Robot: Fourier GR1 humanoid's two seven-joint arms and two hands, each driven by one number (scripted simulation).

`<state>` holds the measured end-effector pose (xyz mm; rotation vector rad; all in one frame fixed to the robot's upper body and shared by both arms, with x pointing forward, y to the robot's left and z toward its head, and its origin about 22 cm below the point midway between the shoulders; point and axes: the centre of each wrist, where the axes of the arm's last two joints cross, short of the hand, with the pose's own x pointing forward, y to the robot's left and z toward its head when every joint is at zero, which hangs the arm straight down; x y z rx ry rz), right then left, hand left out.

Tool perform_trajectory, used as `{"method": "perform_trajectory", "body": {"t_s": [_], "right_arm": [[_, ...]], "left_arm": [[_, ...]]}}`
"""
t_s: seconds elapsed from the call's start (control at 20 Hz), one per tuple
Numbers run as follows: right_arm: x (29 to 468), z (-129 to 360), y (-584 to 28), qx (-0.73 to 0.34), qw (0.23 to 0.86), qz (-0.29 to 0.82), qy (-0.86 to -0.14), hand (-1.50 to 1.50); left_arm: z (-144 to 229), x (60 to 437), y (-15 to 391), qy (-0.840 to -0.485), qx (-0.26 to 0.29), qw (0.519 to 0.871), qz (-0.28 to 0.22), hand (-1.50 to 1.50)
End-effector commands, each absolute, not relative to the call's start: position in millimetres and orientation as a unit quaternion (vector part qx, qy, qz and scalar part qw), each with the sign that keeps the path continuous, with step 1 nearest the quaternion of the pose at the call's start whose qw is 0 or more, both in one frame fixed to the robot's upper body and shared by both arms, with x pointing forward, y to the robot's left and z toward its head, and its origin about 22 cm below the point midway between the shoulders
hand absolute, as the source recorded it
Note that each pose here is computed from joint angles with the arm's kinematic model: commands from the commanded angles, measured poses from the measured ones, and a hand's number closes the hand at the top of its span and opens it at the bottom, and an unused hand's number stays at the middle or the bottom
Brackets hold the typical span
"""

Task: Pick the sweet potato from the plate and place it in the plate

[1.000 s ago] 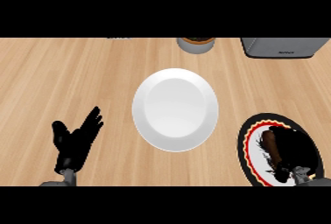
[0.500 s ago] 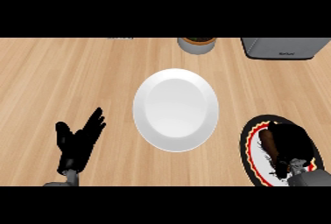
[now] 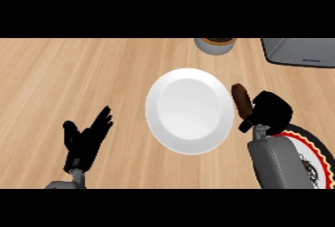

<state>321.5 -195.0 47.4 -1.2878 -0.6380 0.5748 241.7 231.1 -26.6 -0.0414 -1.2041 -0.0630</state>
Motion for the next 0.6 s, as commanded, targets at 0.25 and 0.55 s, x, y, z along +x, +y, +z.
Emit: {"method": "perform_trajectory", "body": {"t_s": [0.25, 0.55], "right_arm": [[362, 126, -157, -0.695, 0.647, 0.021, -0.313, 1.5], [373, 165, -154, -0.743, 0.581, -0.081, -0.324, 1.5]], "left_arm": [[-21, 248, 220, -0.576, -0.035, 0.814, -0.064, 0.0], [-19, 251, 211, -0.576, -0.046, 0.813, -0.074, 0.0]]}}
